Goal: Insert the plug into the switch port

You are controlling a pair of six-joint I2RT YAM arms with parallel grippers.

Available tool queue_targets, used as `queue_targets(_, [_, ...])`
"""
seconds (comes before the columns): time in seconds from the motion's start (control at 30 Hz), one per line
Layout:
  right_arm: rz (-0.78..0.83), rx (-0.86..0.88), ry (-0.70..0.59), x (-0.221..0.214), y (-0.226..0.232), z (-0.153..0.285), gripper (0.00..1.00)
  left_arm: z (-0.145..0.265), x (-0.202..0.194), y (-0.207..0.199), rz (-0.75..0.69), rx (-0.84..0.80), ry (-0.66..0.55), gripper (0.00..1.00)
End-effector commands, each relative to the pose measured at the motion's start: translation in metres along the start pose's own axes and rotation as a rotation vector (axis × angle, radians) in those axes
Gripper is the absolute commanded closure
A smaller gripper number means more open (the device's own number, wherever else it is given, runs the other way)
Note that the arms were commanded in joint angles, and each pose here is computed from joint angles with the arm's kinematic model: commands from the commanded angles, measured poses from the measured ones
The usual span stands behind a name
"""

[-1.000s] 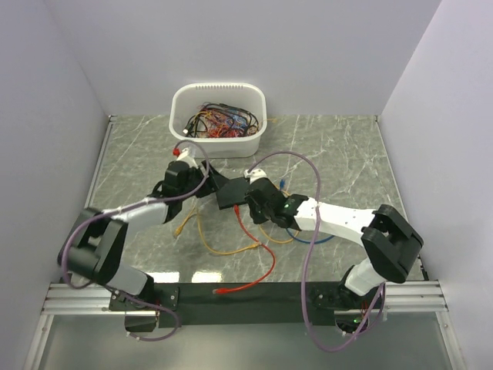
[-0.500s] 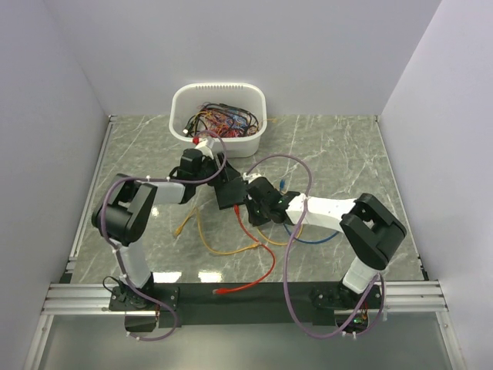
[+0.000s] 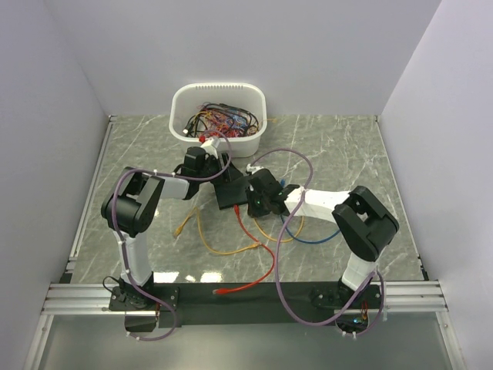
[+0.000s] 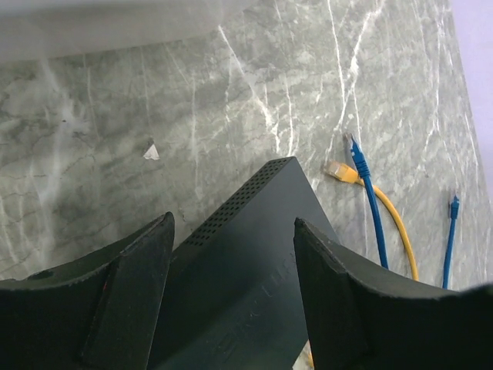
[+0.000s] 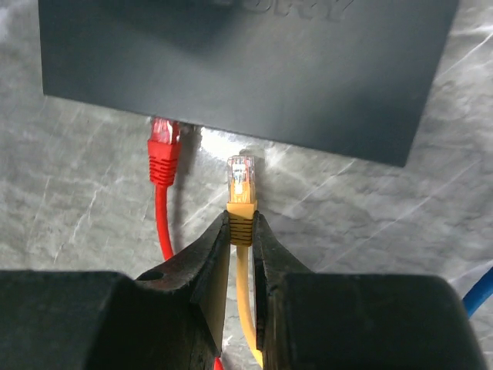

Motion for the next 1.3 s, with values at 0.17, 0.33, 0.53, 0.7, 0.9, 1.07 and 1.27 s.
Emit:
queue_targets(0.17, [-0.012,0.047,-0.079,0.027,0.007,-0.003,1.0,0.007,-0.019,0.005,0.075,-0.036,0.048,0.33])
queue_targets(0.33, [-0.019,0.058,-0.08,0.028,0.008,-0.005,1.0,0.013,-0.028,0.008,0.135,-0.003,0.067,0.34])
queue_targets(0.53, [-0.021,0.045,-0.083,0.029,0.006,-0.007,1.0,0.017,-0.029,0.007,0.144,0.006,0.065,0.34])
queue_targets(0.7, [-0.026,0.043,-0.079,0.027,0.002,-0.01,1.0,0.016,-0.03,0.006,0.109,-0.036,0.069,0.34])
queue_targets(0.9, [-0.022,0.039,-0.074,0.028,-0.001,-0.012,1.0,0.012,-0.032,0.006,0.036,-0.12,0.086,0.33])
queue_targets(1.07, [-0.019,0.031,-0.068,0.027,-0.003,-0.014,1.0,0.006,-0.035,0.009,-0.007,-0.162,0.104,0.33])
queue_targets(1.27, [-0.01,0.016,-0.067,0.024,-0.005,-0.014,1.0,0.003,-0.037,0.009,-0.03,-0.218,0.132,0.33])
Point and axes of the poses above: each gripper's point midway between its finger pads, its own z axis back along the fingers, its own y axis along the line the jaws close on, x = y × z, the point moved 9 cm from there along z, back along the fingers, and after that the axes turned 6 degrees about z, right-handed, at the moved point
